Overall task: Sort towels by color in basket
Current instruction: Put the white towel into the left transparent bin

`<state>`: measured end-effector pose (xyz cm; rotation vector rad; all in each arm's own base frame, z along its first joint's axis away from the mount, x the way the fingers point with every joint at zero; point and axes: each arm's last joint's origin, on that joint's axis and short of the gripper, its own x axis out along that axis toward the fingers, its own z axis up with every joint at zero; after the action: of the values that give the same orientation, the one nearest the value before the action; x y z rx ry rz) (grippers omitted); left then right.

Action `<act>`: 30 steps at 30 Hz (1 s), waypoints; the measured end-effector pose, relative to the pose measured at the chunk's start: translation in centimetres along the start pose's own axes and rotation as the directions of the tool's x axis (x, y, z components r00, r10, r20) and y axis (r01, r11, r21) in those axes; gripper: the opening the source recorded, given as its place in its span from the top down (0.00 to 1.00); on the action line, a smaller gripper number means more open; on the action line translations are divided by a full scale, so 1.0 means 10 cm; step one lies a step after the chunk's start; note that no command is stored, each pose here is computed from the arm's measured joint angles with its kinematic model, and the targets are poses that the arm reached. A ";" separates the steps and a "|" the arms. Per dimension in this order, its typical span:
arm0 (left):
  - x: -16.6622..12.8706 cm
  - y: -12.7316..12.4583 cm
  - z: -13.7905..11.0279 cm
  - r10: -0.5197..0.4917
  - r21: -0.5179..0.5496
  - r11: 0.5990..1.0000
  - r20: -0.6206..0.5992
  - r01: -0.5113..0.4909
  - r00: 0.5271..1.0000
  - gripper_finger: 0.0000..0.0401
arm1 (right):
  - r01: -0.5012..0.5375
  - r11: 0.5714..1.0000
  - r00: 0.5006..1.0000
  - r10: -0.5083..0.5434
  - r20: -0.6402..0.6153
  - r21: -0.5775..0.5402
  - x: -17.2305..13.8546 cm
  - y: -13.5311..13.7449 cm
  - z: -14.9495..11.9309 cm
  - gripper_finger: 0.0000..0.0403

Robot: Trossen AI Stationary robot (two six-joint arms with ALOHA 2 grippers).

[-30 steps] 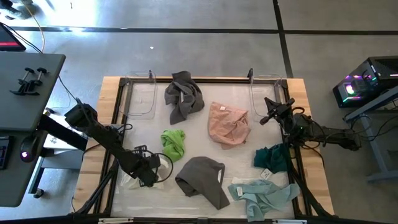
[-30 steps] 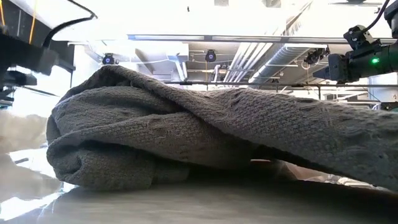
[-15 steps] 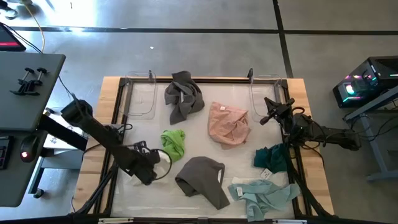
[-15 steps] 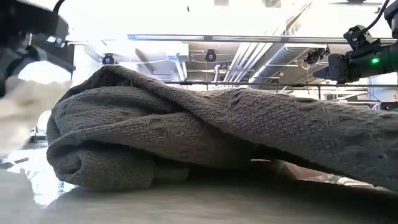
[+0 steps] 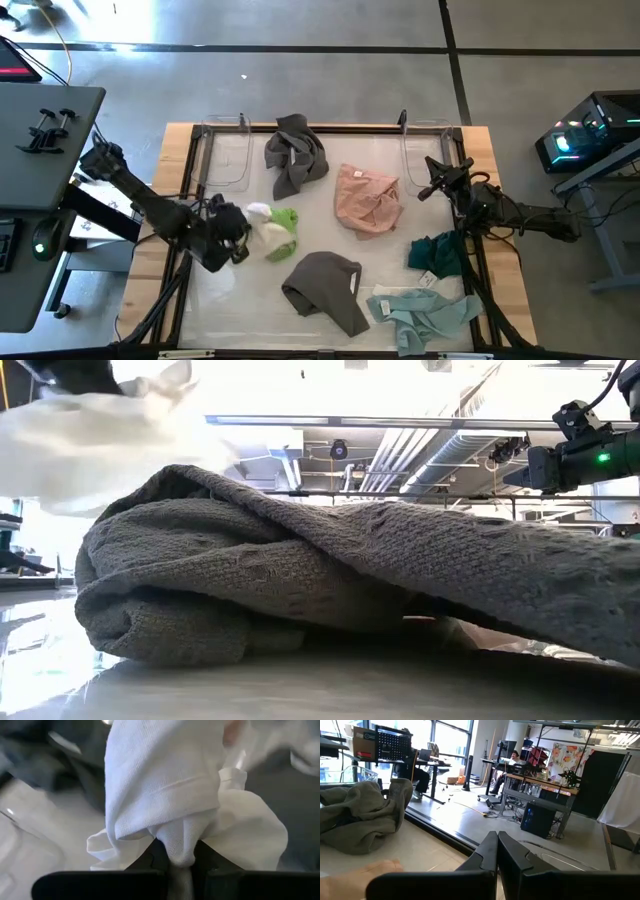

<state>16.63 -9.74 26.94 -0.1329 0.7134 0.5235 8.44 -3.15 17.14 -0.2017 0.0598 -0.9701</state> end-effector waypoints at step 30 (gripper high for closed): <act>-0.07 0.97 0.50 0.695 -0.208 0.708 0.379 -0.675 0.611 0.97 | 0.000 1.000 1.000 0.000 0.000 0.000 0.00 0.00 0.00 1.00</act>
<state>14.30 -0.22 31.70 0.2369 0.2791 1.2780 8.44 -3.15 17.15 -0.2019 0.0598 -0.9700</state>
